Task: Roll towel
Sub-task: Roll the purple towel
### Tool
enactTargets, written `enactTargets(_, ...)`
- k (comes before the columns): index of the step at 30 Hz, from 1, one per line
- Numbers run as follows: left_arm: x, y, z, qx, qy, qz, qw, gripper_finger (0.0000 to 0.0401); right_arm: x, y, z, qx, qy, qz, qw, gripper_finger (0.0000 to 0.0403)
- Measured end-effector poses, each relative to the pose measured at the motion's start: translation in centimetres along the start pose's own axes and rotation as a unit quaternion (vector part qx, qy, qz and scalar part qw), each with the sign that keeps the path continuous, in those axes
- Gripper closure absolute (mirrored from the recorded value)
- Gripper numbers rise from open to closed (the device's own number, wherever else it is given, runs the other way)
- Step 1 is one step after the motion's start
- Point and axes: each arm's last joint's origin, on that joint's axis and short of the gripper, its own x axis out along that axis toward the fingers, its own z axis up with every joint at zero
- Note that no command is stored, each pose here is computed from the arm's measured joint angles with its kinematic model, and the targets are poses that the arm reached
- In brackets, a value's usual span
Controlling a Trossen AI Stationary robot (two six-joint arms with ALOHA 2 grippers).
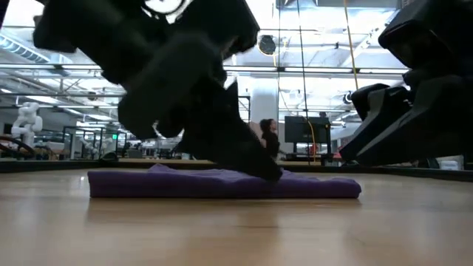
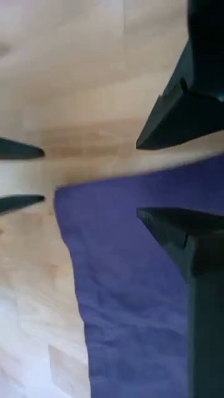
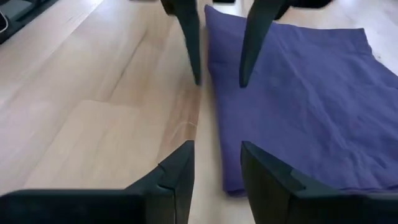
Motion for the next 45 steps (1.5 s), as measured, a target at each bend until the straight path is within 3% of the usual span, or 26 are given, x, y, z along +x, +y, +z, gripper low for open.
enactTargets(4,0.3,-0.2,-0.5,0.012,0.005,0.003,1.000,0.0274,0.0,0.0,0.0,0.006,-0.001,-0.001,1.000,0.0282)
enactTargets(13,0.5,-0.1,-0.9,0.016,0.019,0.016,1.000,0.0288,0.0,0.1,0.5,0.021,-0.025,0.006,0.999,0.0282)
enactTargets(20,0.5,0.4,-1.4,0.002,0.052,0.014,0.999,0.0389,0.0,0.1,0.4,0.030,-0.019,0.005,0.999,0.0282)
enactTargets(28,0.5,0.5,-1.3,0.000,0.051,0.012,0.999,0.0388,0.1,-0.1,0.6,0.033,-0.024,0.002,0.999,0.0282)
enactTargets(39,0.7,0.6,-1.3,-0.041,0.061,-0.013,0.997,0.0393,-0.1,0.4,0.2,0.014,-0.006,0.044,0.999,0.0281)
enactTargets(45,0.4,1.1,-0.8,-0.053,0.070,-0.038,0.995,0.0393,0.2,0.5,-0.1,-0.004,-0.009,0.042,0.999,0.0241)
